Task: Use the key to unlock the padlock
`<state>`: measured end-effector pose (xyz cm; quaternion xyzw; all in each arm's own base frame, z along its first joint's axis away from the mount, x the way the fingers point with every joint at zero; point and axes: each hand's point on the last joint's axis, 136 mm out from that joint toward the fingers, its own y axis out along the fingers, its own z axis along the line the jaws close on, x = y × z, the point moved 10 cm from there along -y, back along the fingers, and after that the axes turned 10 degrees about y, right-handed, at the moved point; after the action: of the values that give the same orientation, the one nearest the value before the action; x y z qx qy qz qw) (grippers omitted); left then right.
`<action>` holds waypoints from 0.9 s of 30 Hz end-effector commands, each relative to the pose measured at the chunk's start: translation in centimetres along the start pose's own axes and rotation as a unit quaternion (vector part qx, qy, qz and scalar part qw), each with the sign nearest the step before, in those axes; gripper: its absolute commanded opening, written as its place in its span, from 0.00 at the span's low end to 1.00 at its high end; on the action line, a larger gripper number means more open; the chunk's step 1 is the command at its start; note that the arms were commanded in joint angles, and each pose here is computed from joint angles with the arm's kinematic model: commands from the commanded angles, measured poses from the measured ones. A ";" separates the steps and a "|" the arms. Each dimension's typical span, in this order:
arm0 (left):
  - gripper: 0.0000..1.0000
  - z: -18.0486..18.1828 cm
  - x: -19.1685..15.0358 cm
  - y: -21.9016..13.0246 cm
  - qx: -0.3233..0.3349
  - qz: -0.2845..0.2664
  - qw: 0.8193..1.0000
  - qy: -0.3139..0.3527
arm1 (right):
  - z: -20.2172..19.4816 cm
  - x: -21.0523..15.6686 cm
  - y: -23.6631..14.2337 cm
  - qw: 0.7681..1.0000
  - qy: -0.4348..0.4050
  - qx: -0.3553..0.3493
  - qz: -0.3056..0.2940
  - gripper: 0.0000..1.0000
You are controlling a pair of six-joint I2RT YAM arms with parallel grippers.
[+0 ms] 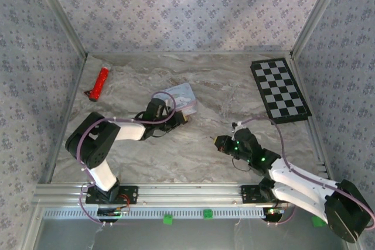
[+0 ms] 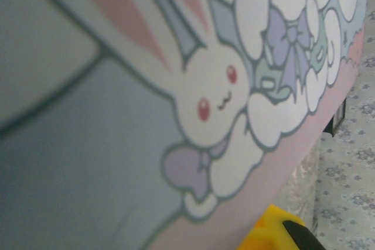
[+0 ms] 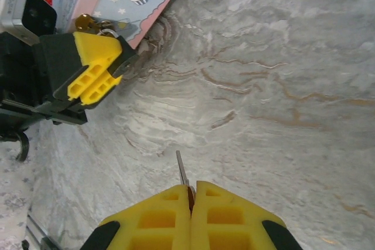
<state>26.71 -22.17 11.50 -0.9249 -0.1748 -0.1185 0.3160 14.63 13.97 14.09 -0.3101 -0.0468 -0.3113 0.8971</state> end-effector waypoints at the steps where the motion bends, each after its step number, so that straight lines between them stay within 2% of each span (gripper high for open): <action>1: 0.14 -1.8 -0.5 -0.5 -0.059 0.014 0.998 -0.023 | 0.7 0.3 0.4 0.999 0.033 0.018 -0.035 0.00; 5: 0.14 -2.2 -0.7 -0.5 -0.079 0.014 0.996 -0.026 | 1.2 0.2 1.4 0.998 0.043 0.029 -0.022 0.00; 15: 0.14 -2.5 -0.8 -0.7 -0.079 0.021 0.996 -0.029 | 3.1 1.3 4.4 0.996 0.063 0.068 0.000 0.00; 27: 0.14 -3.1 -0.1 -0.2 -0.085 0.003 0.995 -0.057 | 2.9 1.7 7.5 0.982 0.150 0.116 0.013 0.00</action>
<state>25.97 -22.93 12.16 -0.9427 -0.1794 -0.0878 0.2672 20.11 18.52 11.86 -0.2154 0.0512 -0.3298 0.9177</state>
